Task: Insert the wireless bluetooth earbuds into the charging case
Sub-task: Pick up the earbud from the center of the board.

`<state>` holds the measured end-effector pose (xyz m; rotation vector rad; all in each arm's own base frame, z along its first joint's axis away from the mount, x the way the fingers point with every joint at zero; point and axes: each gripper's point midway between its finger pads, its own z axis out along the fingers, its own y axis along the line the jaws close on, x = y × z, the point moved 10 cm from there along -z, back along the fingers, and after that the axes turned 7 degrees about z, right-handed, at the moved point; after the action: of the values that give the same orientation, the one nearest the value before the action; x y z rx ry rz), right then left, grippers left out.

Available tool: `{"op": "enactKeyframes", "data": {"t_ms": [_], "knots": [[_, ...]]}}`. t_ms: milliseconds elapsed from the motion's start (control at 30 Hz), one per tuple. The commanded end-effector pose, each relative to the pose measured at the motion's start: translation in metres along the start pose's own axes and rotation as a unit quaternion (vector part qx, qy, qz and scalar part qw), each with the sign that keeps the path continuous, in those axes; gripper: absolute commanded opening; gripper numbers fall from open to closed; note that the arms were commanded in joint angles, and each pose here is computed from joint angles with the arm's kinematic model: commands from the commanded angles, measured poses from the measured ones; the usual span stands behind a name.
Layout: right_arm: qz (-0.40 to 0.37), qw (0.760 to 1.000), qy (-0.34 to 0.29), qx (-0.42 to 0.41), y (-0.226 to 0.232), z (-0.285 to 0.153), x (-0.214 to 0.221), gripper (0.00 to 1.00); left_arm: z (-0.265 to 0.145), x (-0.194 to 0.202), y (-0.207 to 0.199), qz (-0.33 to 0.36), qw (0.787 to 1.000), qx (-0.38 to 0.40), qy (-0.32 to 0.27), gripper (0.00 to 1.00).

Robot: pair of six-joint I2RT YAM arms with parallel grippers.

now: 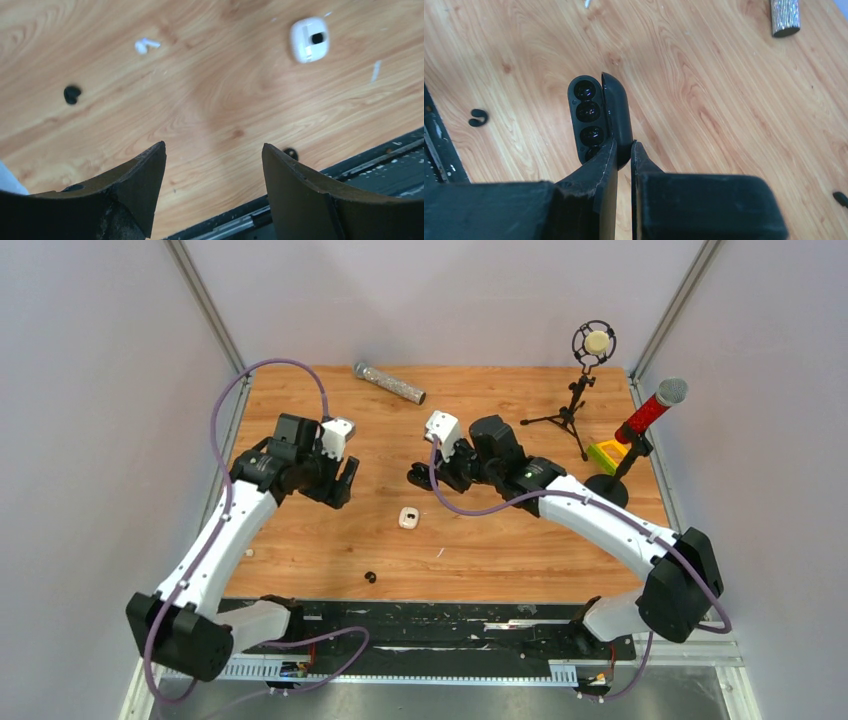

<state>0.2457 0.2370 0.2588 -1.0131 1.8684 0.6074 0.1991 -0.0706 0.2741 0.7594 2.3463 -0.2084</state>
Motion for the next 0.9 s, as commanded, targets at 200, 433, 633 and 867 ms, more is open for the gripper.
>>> {"op": "enactKeyframes", "data": {"t_ms": [200, 433, 633, 867], "knots": [[0.017, 0.999, -0.031, 0.008, -0.025, -0.003, 0.011, 0.00, 0.053, 0.018, 0.093, -0.083, 0.982, -0.097, 0.137, 0.66], [0.036, 0.999, -0.038, 0.006, -0.037, -0.007, 0.016, 0.00, 0.075, 0.043, 0.146, -0.065, 0.971, -0.171, 0.156, 0.66], [0.041, 0.999, -0.033, -0.004, -0.037, -0.001, 0.017, 0.00, 0.085, 0.047, 0.162, -0.118, 0.964, -0.191, 0.144, 0.67], [0.045, 0.998, -0.032, -0.020, -0.036, 0.002, 0.015, 0.00, 0.105, 0.073, 0.198, -0.192, 0.945, -0.202, 0.173, 0.50]]}}
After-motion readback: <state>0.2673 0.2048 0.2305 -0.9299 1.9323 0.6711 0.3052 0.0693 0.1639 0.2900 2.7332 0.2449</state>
